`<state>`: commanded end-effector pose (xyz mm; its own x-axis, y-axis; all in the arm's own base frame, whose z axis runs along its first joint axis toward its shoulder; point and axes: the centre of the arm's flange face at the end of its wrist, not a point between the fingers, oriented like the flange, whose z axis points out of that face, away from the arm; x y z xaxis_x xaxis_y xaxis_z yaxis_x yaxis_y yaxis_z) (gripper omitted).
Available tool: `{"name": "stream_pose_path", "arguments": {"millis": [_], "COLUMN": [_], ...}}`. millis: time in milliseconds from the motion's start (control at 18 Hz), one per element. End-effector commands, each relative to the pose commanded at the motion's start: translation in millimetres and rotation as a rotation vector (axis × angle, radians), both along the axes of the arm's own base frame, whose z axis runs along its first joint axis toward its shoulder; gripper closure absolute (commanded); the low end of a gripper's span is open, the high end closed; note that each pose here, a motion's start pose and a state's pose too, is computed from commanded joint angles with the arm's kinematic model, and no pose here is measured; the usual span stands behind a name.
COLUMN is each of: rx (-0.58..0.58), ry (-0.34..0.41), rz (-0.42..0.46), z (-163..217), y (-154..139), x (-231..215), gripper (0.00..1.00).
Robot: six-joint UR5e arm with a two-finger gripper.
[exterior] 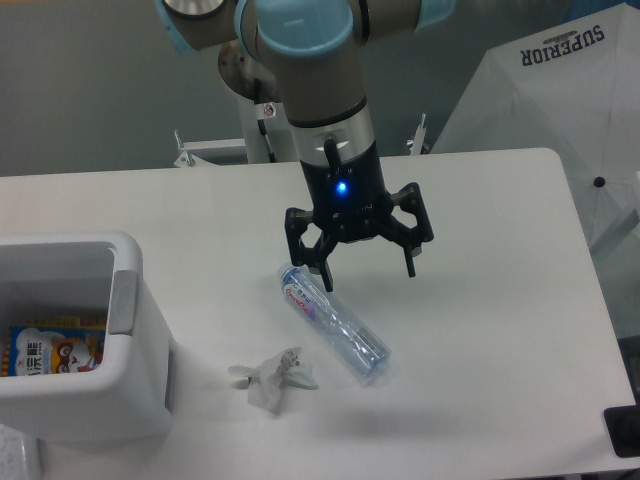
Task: Place the trash in the trash can
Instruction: 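Move the open gripper over the crumpled white tissue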
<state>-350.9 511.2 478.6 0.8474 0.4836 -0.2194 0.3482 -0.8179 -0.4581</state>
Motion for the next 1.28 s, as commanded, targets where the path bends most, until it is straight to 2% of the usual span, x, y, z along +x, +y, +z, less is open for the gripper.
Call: {"name": "stream_pose_path", "arguments": {"millis": [167, 667, 889, 1056, 1278], "rx": [0.015, -0.076, -0.176, -0.2, -0.207], "ry": [0.012, -0.08, -0.063, -0.09, -0.146], "rz": [-0.003, -0.043, -0.241, -0.372, -0.456], "z": [-20.3, -96.5, -126.4, -149.8, -179.0], "y": [7.3, 22.3, 35.5, 40.8, 40.9], "x": [-5.8, 10.2, 21.6, 24.0, 31.6], "gripper": [0.0, 0.0, 0.0, 0.0, 0.0]}}
